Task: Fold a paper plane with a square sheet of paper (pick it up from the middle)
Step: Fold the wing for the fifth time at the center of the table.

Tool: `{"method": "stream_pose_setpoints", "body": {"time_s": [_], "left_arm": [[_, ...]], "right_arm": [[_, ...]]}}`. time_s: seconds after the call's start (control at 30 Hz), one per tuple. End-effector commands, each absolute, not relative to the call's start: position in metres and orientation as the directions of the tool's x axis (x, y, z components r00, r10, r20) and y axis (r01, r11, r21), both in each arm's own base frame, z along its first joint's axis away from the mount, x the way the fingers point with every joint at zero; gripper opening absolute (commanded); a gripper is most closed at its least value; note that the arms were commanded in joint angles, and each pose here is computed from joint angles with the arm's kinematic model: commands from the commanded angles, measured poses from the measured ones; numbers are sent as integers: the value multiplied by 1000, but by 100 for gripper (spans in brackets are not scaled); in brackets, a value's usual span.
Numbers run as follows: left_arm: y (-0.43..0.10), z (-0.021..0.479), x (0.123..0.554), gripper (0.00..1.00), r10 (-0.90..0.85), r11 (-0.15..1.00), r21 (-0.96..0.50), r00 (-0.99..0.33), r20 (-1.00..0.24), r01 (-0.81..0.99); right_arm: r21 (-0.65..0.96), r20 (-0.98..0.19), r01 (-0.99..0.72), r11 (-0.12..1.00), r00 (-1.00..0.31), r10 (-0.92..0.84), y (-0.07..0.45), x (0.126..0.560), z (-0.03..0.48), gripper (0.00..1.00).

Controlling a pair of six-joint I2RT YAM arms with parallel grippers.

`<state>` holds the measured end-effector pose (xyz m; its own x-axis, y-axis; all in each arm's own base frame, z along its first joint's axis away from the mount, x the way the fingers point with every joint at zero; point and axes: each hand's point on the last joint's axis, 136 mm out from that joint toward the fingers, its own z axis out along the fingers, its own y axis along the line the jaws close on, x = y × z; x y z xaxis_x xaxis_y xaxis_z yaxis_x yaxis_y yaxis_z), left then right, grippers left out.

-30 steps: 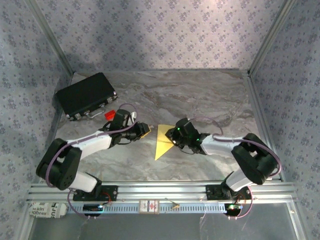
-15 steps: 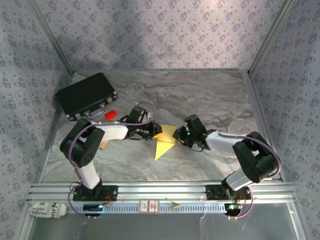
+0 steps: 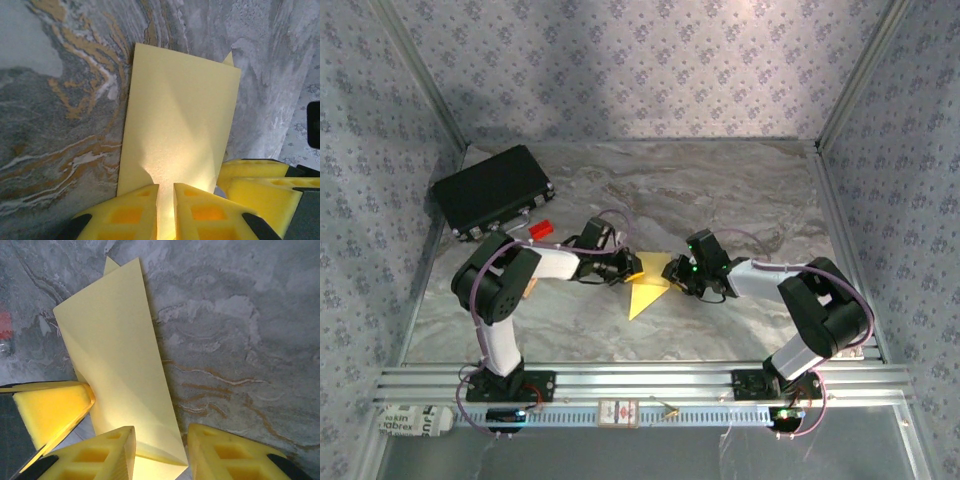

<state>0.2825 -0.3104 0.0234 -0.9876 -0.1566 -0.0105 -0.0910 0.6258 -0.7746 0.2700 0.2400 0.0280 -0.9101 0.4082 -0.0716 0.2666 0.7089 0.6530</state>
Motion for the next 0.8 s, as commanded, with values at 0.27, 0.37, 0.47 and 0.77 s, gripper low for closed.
{"method": "stream_pose_setpoints", "body": {"time_s": [0.27, 0.37, 0.47, 0.77], "left_arm": [[-288, -7, 264, 14, -185, 681, -713, -981, 56, -169], [-288, -7, 264, 15, -187, 680, -713, -981, 56, -171], [-290, -7, 264, 15, -183, 678, -716, -981, 58, -168], [-291, -6, 265, 14, -181, 676, -717, -982, 59, -168]], "right_arm": [[658, -42, 266, 705, -921, 387, 238, 257, 29, 36], [688, -34, 250, 681, -926, 375, 244, 260, 33, 35], [715, -49, 227, 661, -927, 371, 249, 265, 40, 35], [756, -75, 165, 634, -940, 334, 255, 280, 51, 34]]}}
